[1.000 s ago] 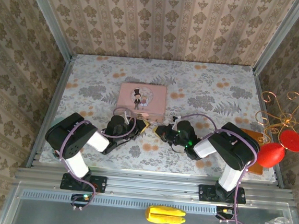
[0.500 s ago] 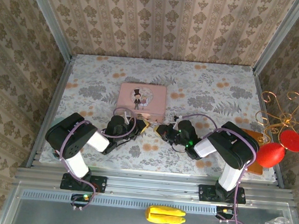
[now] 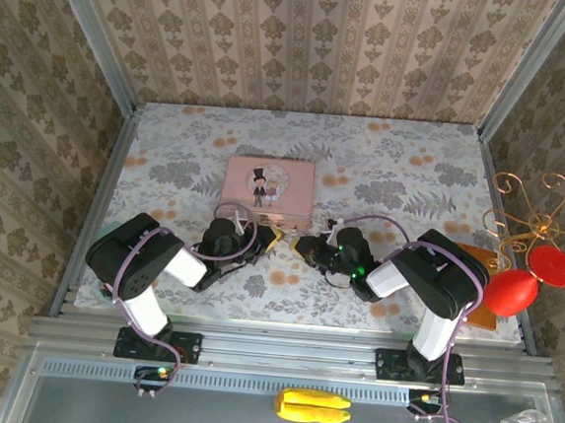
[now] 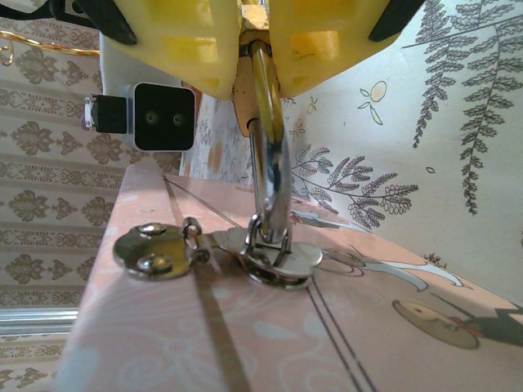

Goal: Unlock the padlock with the key

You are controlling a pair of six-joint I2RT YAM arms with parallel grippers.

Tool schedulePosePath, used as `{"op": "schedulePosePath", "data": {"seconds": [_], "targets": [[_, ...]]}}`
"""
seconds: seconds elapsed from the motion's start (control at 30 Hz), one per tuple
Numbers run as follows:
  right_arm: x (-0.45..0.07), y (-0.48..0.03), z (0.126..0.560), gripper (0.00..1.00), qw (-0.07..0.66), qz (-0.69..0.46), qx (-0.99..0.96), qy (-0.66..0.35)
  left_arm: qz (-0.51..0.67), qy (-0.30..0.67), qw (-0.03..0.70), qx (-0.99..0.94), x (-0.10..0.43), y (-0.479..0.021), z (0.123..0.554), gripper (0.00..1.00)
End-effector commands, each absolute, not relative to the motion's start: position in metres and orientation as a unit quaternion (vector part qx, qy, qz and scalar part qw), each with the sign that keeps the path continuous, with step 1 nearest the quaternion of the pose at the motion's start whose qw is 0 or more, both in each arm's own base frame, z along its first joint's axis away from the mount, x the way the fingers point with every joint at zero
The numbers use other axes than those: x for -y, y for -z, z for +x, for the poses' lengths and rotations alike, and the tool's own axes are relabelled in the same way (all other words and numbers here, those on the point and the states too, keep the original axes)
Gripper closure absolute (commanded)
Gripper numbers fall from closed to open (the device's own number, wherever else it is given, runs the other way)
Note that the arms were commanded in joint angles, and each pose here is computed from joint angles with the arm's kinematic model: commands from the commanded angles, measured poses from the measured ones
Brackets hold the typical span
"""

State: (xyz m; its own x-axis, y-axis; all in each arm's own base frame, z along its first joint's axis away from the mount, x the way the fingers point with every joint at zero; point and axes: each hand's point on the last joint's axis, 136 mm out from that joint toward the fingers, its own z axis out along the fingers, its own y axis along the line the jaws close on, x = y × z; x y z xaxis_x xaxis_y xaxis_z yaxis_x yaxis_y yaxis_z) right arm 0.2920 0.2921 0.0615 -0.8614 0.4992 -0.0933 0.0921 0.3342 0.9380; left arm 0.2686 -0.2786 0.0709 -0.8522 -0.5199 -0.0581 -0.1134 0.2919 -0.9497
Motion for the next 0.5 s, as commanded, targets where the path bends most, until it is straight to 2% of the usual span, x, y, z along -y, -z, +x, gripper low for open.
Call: {"op": "schedulePosePath", "data": {"seconds": [0.0,0.47], "targets": [[-0.292,-0.062,0.291,1.0,0.183,0.184,-0.791,-0.555,-0.167,0.603,0.205,-0.752,0.29,-0.102,0.27,1.0],[-0.289,-0.053,0.292,1.0,0.172,0.197,-0.791,-0.553,-0.164,0.611,0.206,-0.746,0.292,-0.108,0.268,1.0]]}}
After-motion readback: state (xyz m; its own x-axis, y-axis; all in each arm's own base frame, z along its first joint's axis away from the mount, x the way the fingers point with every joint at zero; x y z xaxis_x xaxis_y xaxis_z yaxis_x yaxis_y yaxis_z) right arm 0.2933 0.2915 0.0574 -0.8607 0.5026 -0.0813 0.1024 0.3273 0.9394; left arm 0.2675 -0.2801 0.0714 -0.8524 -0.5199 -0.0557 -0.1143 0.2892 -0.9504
